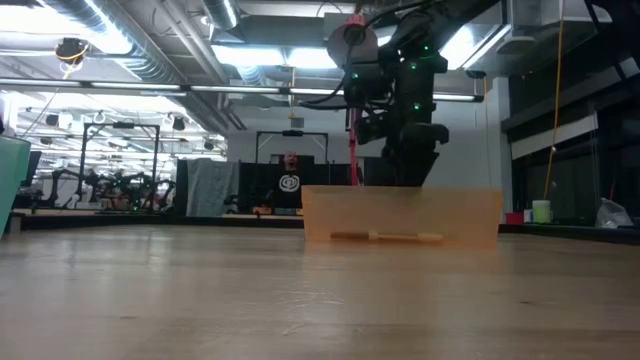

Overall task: Pick & Place Markers
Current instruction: Return to Home Position

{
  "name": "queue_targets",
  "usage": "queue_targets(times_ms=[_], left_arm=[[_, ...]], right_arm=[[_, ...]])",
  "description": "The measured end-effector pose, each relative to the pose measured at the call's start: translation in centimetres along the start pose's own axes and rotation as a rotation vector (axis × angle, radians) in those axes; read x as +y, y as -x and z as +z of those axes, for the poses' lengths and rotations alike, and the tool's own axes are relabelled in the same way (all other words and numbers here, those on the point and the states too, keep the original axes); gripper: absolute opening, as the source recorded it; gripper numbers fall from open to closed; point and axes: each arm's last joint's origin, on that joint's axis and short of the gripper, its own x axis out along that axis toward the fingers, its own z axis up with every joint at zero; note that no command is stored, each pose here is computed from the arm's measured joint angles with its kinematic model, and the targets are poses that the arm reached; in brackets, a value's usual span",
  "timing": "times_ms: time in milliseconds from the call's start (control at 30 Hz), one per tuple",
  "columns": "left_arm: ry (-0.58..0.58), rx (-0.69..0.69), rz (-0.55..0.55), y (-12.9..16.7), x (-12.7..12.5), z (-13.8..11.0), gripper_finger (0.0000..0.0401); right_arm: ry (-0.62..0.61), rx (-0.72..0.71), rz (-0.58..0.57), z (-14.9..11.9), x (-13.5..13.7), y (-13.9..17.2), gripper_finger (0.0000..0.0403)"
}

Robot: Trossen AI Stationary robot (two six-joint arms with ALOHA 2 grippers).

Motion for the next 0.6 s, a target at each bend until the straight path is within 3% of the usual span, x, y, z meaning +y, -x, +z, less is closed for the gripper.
queue_targets(times_ms=[167,400,600], left_arm=[[0.000,-0.016,0.054,0.0,0.2,0.0,0.0005],[-0.002,-0.040,0.142,0.0,0.4,0.1,0.0004],[-0.056,-0.040,0.156,0.0,0.4,0.1,0.0003]], right_arm=[[0.001,-0.042,0.114,0.1,0.4,0.3,0.0161],[0.016,-0.126,0.191,0.5,0.8,2.1,0.0092],[-0.013,-0.228,0.227,0.6,1.6,5.1,0.0034]])
